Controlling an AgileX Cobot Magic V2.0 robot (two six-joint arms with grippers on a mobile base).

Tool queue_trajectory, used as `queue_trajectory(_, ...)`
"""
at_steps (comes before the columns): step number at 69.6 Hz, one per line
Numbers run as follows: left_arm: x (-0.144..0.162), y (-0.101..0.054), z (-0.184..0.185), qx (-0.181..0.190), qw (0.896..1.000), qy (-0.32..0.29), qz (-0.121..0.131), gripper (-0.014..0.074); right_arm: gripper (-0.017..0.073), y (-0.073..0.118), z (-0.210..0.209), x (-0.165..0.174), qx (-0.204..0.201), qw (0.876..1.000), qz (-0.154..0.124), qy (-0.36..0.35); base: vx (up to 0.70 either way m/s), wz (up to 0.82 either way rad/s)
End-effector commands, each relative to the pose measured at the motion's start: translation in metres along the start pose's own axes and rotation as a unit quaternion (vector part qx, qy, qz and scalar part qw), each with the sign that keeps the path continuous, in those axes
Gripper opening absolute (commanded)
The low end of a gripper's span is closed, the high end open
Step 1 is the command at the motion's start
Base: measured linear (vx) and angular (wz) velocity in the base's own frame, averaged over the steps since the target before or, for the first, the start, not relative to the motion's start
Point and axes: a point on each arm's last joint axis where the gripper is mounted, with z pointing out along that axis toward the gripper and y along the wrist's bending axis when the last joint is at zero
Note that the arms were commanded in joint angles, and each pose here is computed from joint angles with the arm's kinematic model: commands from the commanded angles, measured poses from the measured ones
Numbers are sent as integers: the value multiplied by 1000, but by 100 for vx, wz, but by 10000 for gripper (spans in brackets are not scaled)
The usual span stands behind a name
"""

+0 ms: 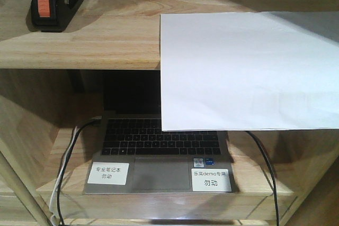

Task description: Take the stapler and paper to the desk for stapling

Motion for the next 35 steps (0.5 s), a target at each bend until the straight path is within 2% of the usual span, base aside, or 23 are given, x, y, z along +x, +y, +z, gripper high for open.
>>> queue_trajectory(1,-49,-7,4,11,998,-69,-6,-6,-8,-2,-1,-42,6,998,-6,-69,0,0)
queue_trajectory(14,-106,-16,11,16,997,-68,12,-6,-8,-5,-2,-98,7,995,-5,-104,0,0)
queue_trajectory(21,-127,-20,21,17,998,-53,13,-6,-7,-6,3,-130,6,993,6,-114,0,0)
queue_trajectory(35,-159,-27,50,16,1000,8,13,-6,-6,-7,30,-172,-1,998,13,-57,0,0)
